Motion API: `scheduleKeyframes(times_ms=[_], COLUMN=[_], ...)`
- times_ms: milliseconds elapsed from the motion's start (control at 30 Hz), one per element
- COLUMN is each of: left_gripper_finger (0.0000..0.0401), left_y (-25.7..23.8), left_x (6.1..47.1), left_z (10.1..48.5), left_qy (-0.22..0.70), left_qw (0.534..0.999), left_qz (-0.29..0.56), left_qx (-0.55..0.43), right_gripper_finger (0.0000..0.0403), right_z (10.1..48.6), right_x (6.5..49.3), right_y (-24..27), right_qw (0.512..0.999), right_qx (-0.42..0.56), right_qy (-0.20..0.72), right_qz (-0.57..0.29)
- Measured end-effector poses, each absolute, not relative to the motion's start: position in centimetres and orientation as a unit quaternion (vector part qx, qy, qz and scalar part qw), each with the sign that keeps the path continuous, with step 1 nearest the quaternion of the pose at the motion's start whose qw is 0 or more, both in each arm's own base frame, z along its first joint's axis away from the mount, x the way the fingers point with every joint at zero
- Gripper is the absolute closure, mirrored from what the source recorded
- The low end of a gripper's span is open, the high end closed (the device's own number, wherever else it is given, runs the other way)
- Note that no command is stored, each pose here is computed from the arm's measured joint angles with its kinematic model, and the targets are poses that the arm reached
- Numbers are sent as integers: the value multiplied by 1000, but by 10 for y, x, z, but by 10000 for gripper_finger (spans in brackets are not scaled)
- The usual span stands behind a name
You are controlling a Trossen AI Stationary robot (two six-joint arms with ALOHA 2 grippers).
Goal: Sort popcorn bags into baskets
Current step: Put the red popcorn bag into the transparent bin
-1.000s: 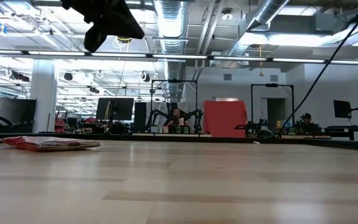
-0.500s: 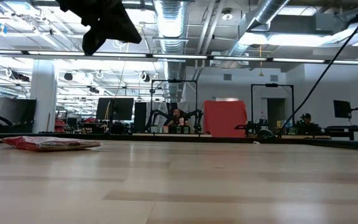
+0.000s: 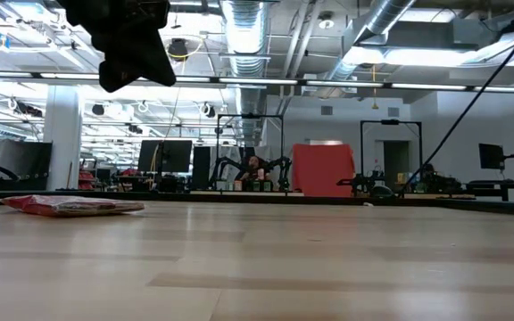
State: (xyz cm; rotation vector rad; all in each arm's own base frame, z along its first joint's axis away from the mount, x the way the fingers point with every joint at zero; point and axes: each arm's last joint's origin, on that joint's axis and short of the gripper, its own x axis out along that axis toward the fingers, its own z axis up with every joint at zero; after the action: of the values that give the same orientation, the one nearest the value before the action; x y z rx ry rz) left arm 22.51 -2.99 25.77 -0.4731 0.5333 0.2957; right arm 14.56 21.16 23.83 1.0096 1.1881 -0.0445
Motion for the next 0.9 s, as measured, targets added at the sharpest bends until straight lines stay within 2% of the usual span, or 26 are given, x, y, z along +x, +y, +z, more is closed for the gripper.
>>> scheduleKeyframes(times_ms=[200, 333, 767, 900], left_gripper_finger=[401, 401, 401, 401], left_y=[-30, -30, -30, -30], left_x=[224, 224, 224, 224], left_z=[257, 257, 257, 257], left_qy=[261, 257, 256, 256], left_qw=[926, 925, 925, 925], left_qz=[151, 162, 164, 165], left_qx=[-228, -228, -229, -229], right_gripper_finger=[304, 335, 362, 372], right_z=[224, 211, 208, 222], right_x=[153, 153, 154, 154], right_y=[223, 220, 215, 213], right_qw=[729, 728, 727, 744], right_qx=[422, 394, 388, 409], right_qy=[539, 559, 561, 526], right_qz=[-3, -47, -71, -49])
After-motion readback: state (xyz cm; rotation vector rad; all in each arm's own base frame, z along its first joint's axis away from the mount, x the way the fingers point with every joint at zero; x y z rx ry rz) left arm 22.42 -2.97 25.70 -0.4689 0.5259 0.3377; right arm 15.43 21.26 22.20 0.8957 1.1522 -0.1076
